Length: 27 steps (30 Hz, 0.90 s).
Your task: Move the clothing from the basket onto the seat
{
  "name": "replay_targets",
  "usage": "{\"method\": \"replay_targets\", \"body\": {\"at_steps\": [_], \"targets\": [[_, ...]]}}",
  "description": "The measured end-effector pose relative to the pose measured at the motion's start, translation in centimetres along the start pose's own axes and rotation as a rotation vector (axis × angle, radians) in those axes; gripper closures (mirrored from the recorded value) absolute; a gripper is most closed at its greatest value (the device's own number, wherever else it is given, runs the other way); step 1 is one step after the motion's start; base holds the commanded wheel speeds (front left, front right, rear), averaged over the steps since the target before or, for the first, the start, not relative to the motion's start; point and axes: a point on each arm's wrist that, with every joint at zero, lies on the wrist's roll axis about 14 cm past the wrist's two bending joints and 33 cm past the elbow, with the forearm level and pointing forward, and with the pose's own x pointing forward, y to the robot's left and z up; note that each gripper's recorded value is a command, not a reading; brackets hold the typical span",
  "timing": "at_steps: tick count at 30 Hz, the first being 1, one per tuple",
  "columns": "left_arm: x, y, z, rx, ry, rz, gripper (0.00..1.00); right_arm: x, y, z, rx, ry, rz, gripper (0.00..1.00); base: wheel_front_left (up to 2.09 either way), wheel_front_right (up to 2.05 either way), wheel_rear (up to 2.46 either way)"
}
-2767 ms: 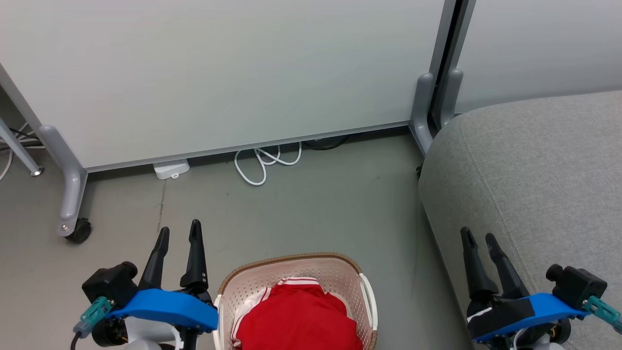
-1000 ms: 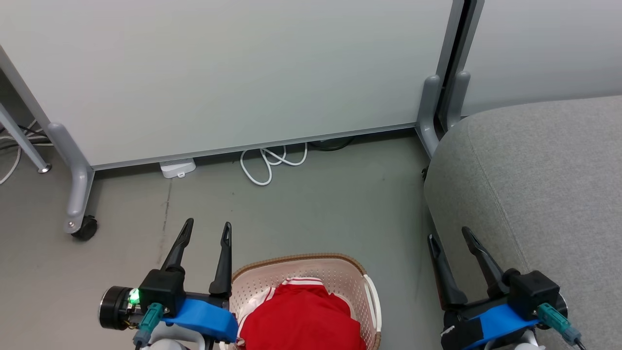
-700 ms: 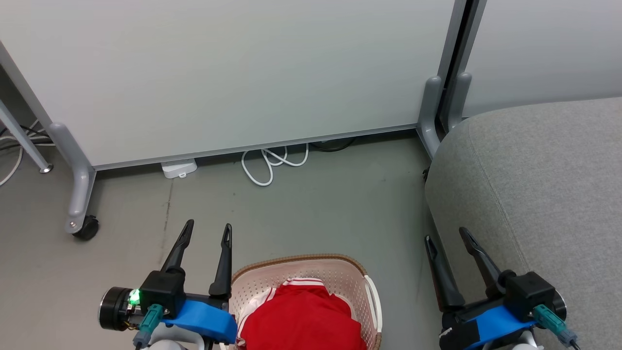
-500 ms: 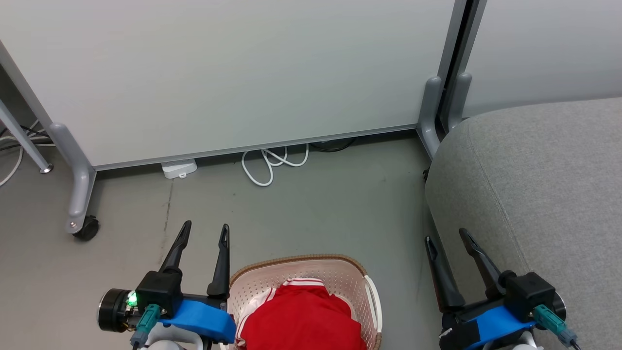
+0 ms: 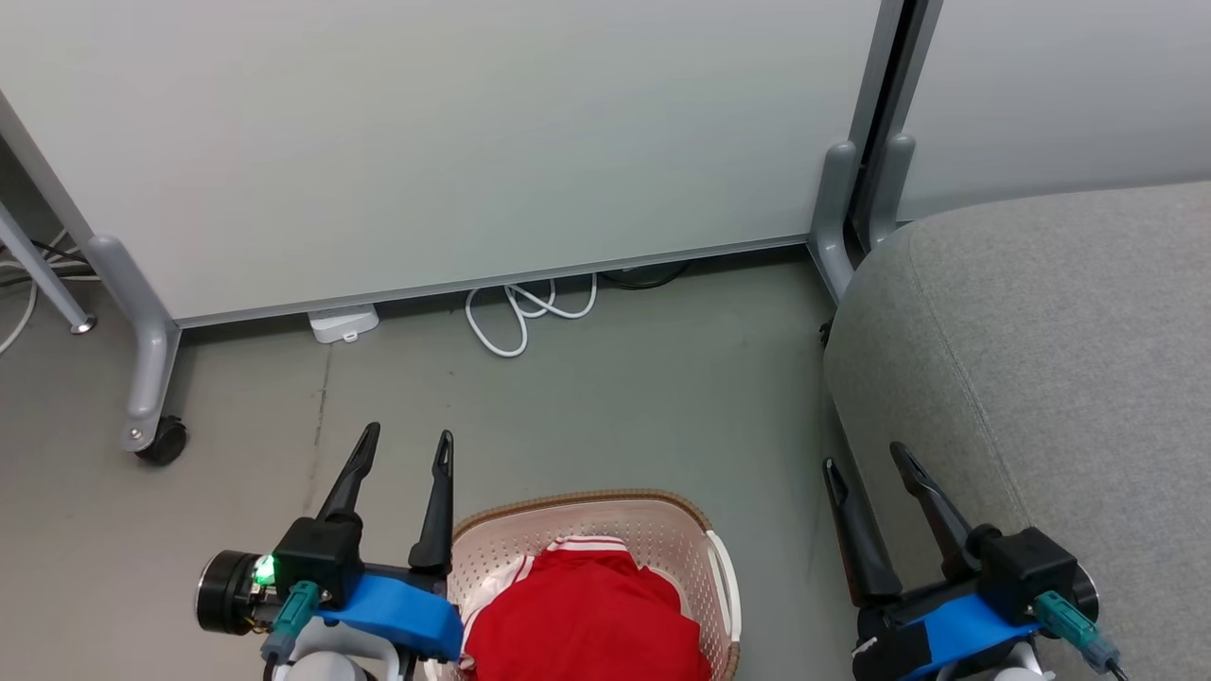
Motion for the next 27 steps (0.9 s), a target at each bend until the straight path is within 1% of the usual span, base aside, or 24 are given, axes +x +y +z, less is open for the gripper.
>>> {"method": "replay_targets", "body": {"at_steps": [7, 14, 21, 27], "targets": [[1.9, -1.1, -0.7, 0.024, 0.027, -0.059, 0.0, 0.3, -0.7, -0.2, -0.008, 0.004, -0.015, 0.0, 0.0, 0.0, 0.0], [5.6, -2.9, -3.2, 0.1, 0.099, -0.185, 0.0, 1.8, -2.2, -0.5, -0.02, 0.006, -0.043, 0.0, 0.0, 0.0, 0.0], [9.4, -5.5, -7.8, 0.161, 0.215, -0.35, 0.0, 3.8, -4.5, -1.2, -0.035, 0.013, -0.084, 0.0, 0.0, 0.0, 0.0], [11.1, -7.2, -13.9, 0.207, 0.364, -0.481, 0.0, 5.3, -6.6, -2.6, -0.037, 0.033, -0.12, 0.0, 0.0, 0.0, 0.0]]}}
